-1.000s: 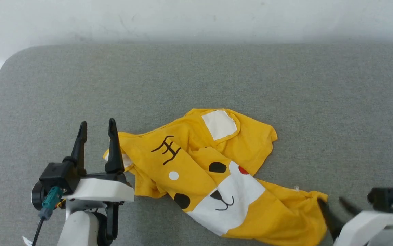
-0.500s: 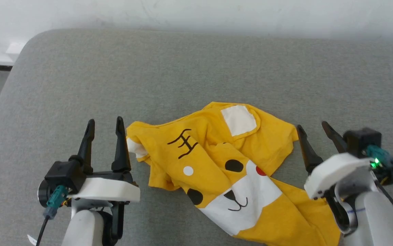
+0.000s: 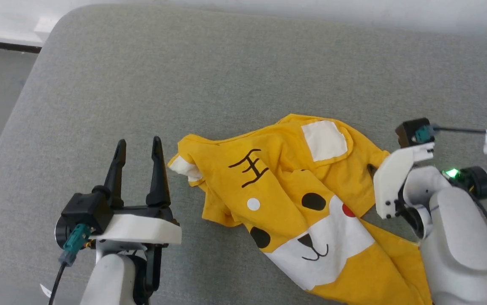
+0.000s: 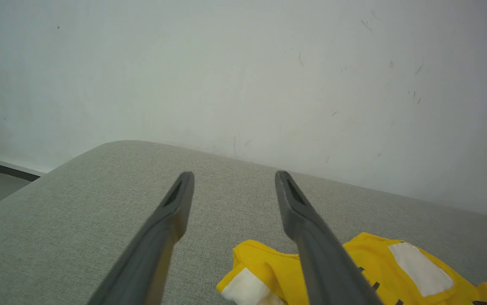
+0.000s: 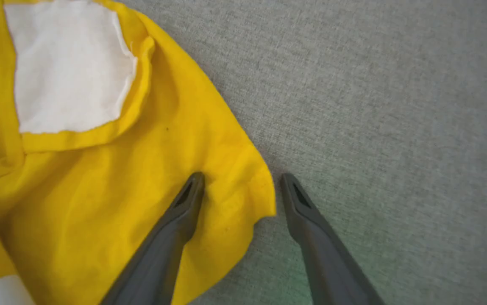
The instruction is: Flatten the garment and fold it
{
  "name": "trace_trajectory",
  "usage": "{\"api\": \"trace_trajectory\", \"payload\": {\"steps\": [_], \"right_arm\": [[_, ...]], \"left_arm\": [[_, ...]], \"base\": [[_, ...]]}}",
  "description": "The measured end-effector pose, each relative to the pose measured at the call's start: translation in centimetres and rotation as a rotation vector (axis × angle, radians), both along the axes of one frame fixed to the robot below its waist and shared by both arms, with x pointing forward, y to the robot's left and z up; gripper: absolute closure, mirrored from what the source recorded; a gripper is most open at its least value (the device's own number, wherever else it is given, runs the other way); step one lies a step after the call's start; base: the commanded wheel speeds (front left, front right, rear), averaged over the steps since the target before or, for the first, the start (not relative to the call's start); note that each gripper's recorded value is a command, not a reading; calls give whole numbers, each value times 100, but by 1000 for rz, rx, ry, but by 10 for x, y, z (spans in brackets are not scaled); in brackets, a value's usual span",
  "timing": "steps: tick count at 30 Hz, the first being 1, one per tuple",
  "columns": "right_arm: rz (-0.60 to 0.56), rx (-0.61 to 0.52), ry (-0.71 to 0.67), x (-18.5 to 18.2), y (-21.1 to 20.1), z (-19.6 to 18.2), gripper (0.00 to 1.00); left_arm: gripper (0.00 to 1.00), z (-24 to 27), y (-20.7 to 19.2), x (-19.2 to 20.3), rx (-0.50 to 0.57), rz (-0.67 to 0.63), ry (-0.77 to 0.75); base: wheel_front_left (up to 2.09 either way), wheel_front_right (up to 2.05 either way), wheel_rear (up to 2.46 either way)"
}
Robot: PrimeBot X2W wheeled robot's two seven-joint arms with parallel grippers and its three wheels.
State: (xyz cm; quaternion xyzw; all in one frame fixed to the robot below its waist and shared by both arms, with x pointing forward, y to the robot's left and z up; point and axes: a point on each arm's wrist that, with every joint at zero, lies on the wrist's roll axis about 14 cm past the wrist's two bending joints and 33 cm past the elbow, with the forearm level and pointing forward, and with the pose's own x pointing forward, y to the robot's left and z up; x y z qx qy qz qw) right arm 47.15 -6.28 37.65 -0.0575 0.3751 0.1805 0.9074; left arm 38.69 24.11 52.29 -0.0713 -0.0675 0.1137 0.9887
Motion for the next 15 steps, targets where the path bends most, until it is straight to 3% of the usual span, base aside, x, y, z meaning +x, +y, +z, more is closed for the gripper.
{"api": "trace_trajectory", "payload": {"steps": [2, 6, 15], "right_arm": [[19, -25, 30, 2, 3, 0, 100], [11, -27, 21, 3, 0, 8, 100], [-194, 16, -180, 4, -70, 53, 100]], "left_arm": [[0, -2, 1, -1, 0, 5, 5], [0, -1, 1, -2, -2, 6, 5], [0, 3, -9, -1, -2, -31, -8]], "base": [[0, 0, 0], [0, 0, 0], [0, 0, 0]]}}
